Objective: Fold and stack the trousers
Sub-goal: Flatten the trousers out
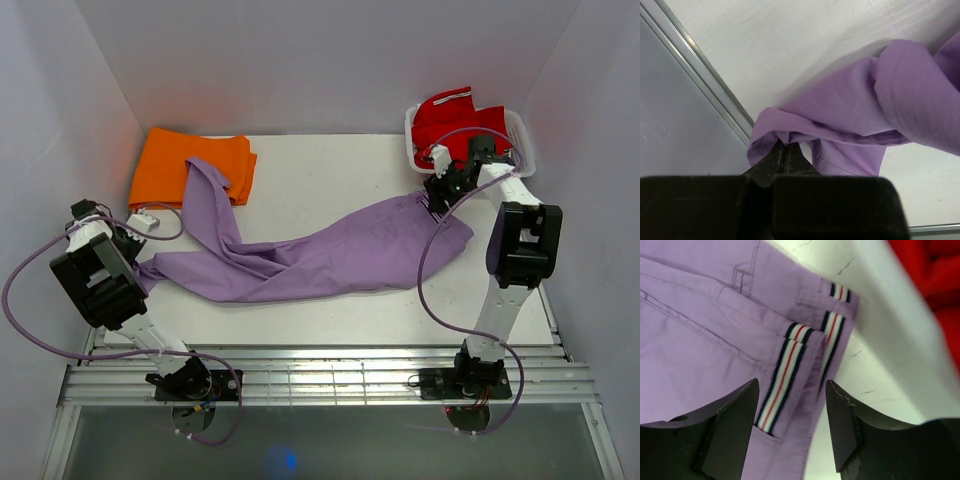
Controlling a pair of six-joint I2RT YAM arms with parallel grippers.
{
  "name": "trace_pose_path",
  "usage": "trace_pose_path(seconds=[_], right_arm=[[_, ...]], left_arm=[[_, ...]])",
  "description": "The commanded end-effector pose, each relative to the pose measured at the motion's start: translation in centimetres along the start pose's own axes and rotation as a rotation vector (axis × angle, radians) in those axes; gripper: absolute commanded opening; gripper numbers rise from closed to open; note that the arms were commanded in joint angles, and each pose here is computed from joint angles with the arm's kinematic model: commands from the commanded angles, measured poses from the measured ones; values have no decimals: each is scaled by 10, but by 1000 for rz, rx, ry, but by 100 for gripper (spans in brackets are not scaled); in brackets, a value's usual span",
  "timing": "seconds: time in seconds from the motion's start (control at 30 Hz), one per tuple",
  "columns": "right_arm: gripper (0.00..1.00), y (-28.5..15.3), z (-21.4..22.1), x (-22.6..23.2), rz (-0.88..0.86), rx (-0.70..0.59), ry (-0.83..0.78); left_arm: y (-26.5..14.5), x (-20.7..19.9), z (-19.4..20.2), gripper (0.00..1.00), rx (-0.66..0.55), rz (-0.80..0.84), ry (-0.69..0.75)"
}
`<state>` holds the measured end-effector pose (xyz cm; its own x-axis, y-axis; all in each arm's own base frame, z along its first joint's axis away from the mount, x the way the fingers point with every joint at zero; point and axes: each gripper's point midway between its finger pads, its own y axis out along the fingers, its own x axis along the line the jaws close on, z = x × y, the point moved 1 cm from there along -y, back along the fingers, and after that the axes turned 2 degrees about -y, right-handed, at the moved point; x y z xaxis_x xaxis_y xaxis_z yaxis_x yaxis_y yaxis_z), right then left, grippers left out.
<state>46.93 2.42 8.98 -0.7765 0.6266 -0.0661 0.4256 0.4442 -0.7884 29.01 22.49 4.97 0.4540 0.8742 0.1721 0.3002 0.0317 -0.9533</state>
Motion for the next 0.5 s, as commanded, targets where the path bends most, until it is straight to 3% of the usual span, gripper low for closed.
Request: trace_pose_path(seconds=[0.0,0.07,0.27,0.47], right_arm=[[60,-24,-25,2,125,-133,51],[60,-29,-31,-1,180,-176,45],[58,-21,-22,-15,238,-134,116],[58,3,-17,-18,188,-115,175]], left_arm=[[-6,1,-6,0,-34,-14,-5],[-7,2,-7,0,-35,-15,-5],[-7,4,-9,0,-40,-9,-17],[-8,1,-8,0,-36,-3,-26]])
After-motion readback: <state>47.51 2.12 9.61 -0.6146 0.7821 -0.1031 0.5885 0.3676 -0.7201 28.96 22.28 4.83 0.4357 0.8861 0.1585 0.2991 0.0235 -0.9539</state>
